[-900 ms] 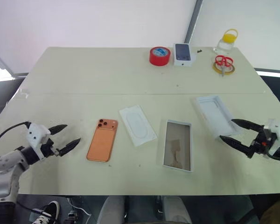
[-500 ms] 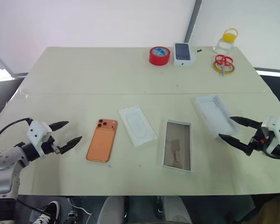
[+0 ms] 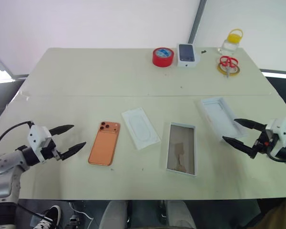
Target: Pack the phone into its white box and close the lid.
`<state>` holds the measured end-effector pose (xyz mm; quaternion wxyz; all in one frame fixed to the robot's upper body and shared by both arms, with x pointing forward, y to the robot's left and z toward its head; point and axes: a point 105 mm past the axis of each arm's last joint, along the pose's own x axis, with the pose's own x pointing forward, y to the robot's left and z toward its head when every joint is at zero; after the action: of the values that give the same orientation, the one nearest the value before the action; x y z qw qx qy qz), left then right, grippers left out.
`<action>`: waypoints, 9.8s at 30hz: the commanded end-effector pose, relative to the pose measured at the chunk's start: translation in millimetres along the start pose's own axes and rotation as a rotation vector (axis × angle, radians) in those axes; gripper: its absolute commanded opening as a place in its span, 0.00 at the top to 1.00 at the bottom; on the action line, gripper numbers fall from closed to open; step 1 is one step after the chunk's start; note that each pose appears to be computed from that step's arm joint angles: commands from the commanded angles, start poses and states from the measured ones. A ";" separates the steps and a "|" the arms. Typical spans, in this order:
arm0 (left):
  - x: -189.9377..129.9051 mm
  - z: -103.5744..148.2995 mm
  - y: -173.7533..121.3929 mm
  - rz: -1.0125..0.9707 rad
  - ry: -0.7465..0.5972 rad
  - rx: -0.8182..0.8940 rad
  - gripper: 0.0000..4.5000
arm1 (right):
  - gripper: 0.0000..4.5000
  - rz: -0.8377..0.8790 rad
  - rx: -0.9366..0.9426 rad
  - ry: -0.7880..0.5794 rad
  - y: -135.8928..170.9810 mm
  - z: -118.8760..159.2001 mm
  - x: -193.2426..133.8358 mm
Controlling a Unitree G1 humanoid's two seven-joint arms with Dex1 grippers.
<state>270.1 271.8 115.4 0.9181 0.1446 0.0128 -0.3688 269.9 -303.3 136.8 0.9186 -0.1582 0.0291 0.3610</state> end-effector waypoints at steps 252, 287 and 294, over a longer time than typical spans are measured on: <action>61.4 -45.8 -99.6 -0.187 0.516 -1.061 0.34 | 0.99 0.625 -0.535 0.223 211.7 61.1 269.1; 74.8 -27.5 -81.4 -0.208 0.384 -1.249 0.85 | 1.00 0.561 -0.550 0.221 196.7 53.4 269.3; 66.9 -11.1 -80.5 -0.293 0.284 -1.348 1.00 | 1.00 0.544 -0.484 0.105 200.7 72.5 270.5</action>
<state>273.0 174.7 77.1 0.7586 -0.3883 0.3661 -0.3736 328.0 29.5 85.5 0.7012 -0.4028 0.0743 0.5836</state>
